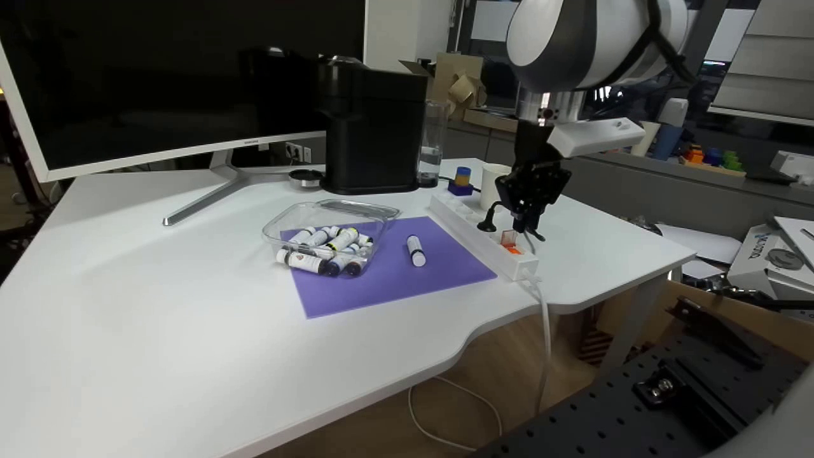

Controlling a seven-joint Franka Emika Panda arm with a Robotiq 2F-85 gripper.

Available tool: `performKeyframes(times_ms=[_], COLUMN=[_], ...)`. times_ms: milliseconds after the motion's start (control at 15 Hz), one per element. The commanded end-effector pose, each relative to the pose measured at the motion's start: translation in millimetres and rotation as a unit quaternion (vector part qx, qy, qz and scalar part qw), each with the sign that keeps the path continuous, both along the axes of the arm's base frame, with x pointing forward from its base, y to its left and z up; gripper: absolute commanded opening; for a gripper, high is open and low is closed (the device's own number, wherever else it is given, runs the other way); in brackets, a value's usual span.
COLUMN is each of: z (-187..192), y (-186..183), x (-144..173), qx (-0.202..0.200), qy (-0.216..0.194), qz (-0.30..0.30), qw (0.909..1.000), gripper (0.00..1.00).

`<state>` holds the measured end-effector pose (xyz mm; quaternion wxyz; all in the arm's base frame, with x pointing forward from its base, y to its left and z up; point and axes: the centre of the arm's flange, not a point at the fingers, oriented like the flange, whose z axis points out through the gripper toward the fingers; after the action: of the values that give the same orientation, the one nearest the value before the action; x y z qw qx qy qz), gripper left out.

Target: Turn off the extension cord switch

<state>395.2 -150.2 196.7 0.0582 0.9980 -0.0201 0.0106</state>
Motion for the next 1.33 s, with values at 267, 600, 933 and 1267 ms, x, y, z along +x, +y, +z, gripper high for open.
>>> performKeyframes(times_ms=[267,600,933,1267], z=[-27.4,-42.4,-51.9,-57.1], y=[-15.5,-23.5,-18.0,-9.8], x=[15.6,27.0,33.0,36.0], qx=[-0.001,-0.007,-0.004,0.001], qy=[0.005,0.017,0.017,0.009], qz=[0.011,0.020,0.029,0.029], qw=[0.9999,0.9996,0.9994,0.9995], gripper=[0.00,0.00,0.00,0.00])
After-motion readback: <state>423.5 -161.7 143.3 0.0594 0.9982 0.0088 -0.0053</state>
